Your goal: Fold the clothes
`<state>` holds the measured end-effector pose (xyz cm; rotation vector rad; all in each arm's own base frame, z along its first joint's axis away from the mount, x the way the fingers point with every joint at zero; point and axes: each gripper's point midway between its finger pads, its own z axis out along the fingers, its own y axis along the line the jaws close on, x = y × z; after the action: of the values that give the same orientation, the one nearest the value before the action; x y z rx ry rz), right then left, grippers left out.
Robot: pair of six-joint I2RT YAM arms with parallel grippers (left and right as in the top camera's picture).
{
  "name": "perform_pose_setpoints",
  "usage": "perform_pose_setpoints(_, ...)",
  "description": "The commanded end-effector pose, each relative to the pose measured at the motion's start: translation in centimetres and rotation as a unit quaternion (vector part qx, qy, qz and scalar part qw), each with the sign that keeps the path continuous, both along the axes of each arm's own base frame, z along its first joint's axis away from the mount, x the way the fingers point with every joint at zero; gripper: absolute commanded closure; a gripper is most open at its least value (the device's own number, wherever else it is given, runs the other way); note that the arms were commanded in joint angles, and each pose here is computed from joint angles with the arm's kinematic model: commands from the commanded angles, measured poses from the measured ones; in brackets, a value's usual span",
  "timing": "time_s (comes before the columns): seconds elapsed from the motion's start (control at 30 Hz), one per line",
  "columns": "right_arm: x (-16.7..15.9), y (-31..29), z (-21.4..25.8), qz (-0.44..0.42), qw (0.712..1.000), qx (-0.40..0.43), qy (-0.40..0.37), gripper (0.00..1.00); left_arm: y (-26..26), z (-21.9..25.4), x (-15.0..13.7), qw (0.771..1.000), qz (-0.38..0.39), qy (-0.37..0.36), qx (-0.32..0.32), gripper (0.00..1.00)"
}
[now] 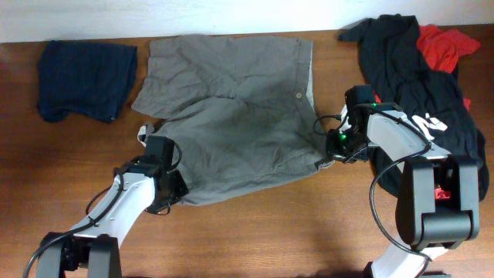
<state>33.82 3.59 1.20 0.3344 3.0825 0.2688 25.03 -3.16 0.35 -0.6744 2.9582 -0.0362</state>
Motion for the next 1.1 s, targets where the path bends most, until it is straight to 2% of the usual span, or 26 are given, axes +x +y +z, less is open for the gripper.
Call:
perform_pose_setpoints(0.0,-0.5,0.2,-0.3,0.001,1.0,0.002,0.011,0.96,1.0,1.3,2.5,0.999,-0.003,-0.037,0.03,0.99)
perform_pose_setpoints(0.17,-1.4,-1.4,3.1,-0.027,1.0,0.003,-0.005,0.96,3.0,5.1,6.2,0.996,-0.008,-0.08,0.045,0.99)
perform_pose_setpoints(0.27,-2.3,-2.6,5.7,-0.042,0.999,0.002,-0.02,0.96,3.8,7.4,7.3,0.995,-0.005,-0.088,0.048,0.99)
perform_pose_setpoints(0.43,-4.3,-4.2,10.9,-0.059,0.996,-0.002,-0.07,0.96,3.9,11.5,8.7,0.992,-0.057,-0.099,0.06,0.99)
perform_pose_setpoints(0.63,-7.8,-4.0,15.5,-0.062,0.992,-0.006,-0.112,0.96,3.9,15.2,8.8,0.99,-0.08,-0.1,0.065,0.99)
perform_pose_setpoints(0.77,-10.9,-3.6,17.1,-0.062,0.992,-0.006,-0.108,0.96,4.9,17.5,7.6,0.988,-0.075,-0.102,0.091,0.99)
perform_pose_setpoints(0.87,-13.0,-3.4,18.1,-0.062,0.992,-0.006,-0.113,0.96,5.3,19.9,6.7,0.983,-0.069,-0.135,0.104,0.99)
perform_pose_setpoints(1.0,-13.1,-3.4,19.0,-0.062,0.988,-0.008,-0.138,0.96,5.3,22.5,7.0,0.973,-0.062,-0.194,0.106,0.99)
perform_pose_setpoints(1.07,-12.1,-3.8,18.8,-0.064,0.987,-0.017,-0.145,0.96,5.1,23.0,8.4,0.968,-0.061,-0.219,0.104,0.99)
